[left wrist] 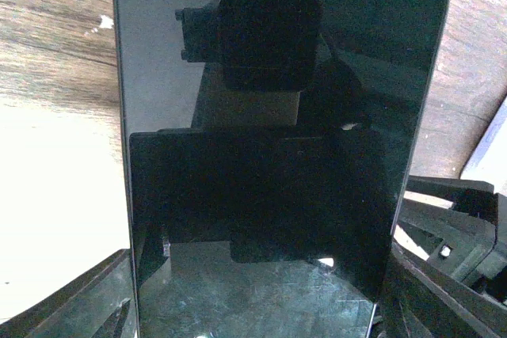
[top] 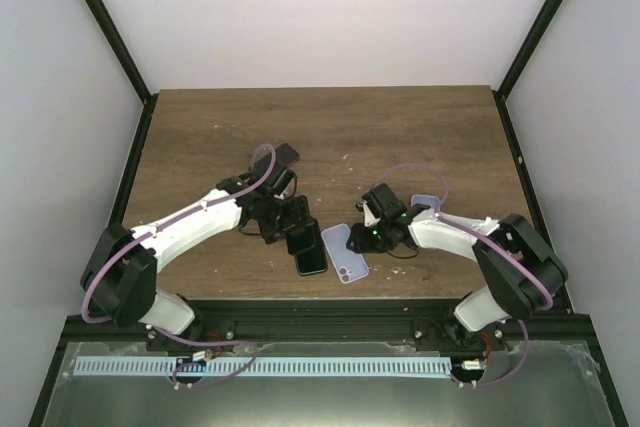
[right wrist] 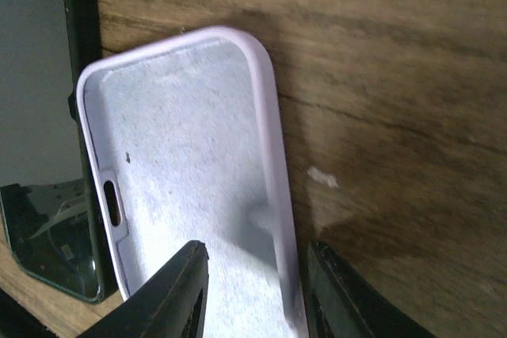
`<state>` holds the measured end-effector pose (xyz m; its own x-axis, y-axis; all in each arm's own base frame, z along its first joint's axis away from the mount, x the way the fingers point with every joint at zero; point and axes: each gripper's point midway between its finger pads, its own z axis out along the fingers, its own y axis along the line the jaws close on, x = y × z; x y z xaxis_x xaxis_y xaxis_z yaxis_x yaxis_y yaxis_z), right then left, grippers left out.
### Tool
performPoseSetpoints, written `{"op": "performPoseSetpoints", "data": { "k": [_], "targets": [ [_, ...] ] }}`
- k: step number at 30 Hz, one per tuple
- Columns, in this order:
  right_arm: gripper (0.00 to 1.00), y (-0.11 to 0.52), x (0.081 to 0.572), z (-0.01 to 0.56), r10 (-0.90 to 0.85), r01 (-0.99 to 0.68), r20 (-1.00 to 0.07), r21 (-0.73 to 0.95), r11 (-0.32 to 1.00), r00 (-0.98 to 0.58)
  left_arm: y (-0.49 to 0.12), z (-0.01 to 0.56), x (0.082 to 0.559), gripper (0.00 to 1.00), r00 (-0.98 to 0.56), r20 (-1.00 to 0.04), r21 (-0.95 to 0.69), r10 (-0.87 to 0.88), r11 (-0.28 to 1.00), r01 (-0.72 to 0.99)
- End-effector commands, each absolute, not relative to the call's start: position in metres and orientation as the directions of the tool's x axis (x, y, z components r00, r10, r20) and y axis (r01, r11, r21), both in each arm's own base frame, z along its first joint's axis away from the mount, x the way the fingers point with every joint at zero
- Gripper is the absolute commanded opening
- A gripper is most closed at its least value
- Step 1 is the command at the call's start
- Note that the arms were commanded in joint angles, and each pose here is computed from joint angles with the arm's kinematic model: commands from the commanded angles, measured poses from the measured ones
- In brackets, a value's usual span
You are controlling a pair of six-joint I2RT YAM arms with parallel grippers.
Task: Put the phone into the phone case
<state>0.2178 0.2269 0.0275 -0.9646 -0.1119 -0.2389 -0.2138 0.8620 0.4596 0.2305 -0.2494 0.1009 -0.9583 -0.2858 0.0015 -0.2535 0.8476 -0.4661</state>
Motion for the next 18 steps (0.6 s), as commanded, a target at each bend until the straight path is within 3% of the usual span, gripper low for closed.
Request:
{"op": "performPoseSetpoints", "data": {
  "k": [1,6,12,18],
  "targets": [
    [0.34,0.236,0.227,0.027,-0.131,-0.229,-0.251,0.414,0.881,-0.959,-0.246,0.115,0.238,0.56,-0.960,-0.041,-0.493,-0.277,0.841,-0.221],
    [0.15,0.221,0.235,0.022,-0.058,-0.131,-0.225,0.326,0.936,-0.973,-0.238,0.117,0.240,0.55,-0.958,-0.058,-0.491,-0.282,0.843,-0.219],
    [0.01,0.210,0.236,0.032,0.061,-0.014,-0.226,0.318,0.948,-0.972,-0.238,0.117,0.239,0.55,-0.961,-0.067,-0.494,-0.268,0.846,-0.202],
    [0.01,0.208,0.223,0.027,0.205,0.132,-0.157,0.381,0.915,-0.966,-0.249,0.117,0.238,0.54,-0.969,-0.068,-0.510,-0.237,0.843,-0.170]
  ]
}}
